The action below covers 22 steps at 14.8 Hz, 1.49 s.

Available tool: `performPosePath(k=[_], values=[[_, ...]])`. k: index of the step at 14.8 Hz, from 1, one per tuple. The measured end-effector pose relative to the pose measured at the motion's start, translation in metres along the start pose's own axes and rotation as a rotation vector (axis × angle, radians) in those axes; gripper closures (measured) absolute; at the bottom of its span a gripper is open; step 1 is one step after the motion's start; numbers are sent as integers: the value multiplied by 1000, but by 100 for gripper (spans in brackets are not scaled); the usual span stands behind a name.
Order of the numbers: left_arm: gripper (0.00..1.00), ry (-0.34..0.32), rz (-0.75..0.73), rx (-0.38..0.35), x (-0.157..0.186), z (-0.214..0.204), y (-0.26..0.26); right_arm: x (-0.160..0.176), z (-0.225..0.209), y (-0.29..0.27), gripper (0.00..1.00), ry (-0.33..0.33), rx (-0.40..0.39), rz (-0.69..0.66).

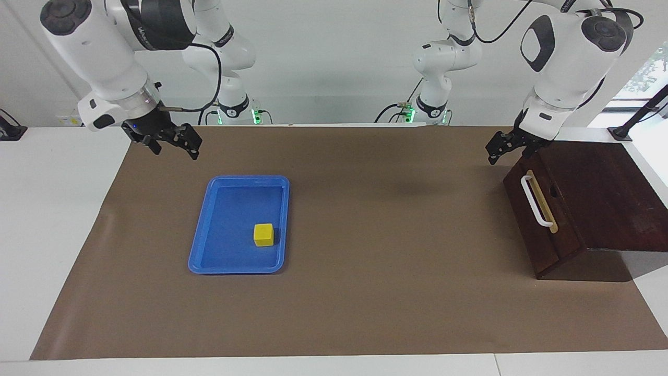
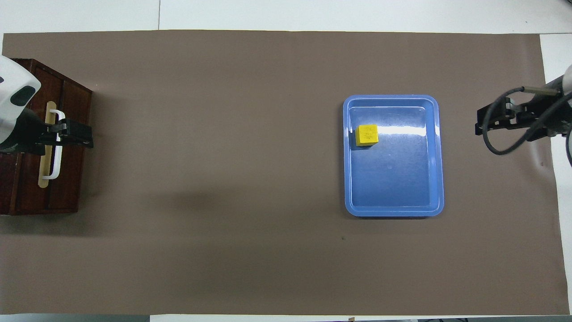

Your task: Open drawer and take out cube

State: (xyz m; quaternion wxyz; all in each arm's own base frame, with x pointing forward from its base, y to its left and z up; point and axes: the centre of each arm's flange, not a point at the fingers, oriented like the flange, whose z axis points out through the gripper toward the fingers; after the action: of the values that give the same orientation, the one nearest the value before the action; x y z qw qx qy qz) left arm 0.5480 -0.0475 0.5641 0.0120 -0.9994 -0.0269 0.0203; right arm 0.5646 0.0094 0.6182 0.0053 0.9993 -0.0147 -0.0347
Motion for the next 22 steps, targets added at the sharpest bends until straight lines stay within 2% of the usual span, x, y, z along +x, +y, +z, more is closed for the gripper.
performPosePath(k=[2,4,11,22], values=[[0,-9,41,1,-1,1,0,-8,-13,4,0,23,-21,-122],[0,-12,58,1,-1,1,0,-10,-12,11,0,19,-21,-148],[0,-26,155,2,-4,1,6,-10,30,47,0,-70,-10,-97],[0,-27,129,1,-4,0,-11,-23,11,42,0,-49,-15,-66]])
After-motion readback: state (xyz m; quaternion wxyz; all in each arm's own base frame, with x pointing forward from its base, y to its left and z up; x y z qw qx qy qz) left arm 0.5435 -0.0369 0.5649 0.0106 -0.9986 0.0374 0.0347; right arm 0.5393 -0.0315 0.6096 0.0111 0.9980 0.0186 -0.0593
